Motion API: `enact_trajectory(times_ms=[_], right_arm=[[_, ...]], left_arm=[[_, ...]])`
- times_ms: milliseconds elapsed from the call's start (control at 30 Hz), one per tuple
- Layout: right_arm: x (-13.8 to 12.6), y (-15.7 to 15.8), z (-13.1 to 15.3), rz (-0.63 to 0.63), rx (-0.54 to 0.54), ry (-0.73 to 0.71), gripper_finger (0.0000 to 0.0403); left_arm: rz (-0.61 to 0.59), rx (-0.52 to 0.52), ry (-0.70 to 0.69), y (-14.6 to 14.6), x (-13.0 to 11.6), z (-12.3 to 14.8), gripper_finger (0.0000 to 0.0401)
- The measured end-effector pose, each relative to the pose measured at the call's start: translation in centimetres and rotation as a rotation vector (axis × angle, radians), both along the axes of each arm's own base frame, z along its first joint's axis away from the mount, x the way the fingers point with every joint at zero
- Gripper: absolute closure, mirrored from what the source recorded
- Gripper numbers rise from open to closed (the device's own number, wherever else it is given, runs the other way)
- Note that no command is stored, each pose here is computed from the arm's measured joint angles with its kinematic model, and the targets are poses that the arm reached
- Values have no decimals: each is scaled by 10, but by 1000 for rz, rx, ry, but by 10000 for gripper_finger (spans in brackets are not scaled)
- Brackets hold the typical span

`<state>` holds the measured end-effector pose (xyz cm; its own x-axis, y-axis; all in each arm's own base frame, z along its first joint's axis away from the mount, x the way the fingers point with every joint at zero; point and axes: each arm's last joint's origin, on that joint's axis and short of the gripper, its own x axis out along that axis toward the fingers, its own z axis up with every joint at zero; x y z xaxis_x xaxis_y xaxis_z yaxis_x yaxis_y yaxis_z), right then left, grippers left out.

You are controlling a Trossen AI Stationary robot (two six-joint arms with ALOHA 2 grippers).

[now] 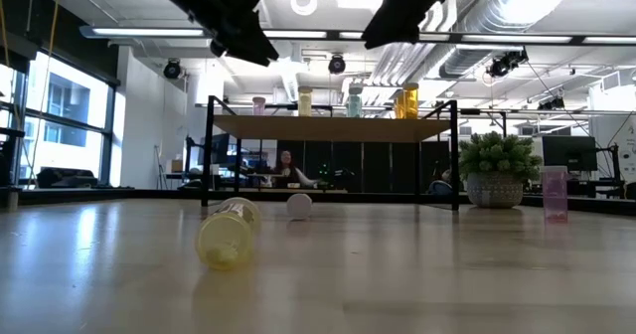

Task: Pick and place medicine bottles onto shelf by color
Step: Put the right pink pill bottle aligned with the other pink pill bottle on the shelf

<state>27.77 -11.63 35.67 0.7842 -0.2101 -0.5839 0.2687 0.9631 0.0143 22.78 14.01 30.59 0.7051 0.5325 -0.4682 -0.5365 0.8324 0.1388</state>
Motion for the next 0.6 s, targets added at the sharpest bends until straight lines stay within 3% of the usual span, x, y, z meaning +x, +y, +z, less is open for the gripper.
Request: enact_trajectory(times_ms=[600], right_arm=[[15, 94, -23, 244, 90, 240, 261]], left_arm=[[-169, -125, 136, -53, 15, -15, 162]])
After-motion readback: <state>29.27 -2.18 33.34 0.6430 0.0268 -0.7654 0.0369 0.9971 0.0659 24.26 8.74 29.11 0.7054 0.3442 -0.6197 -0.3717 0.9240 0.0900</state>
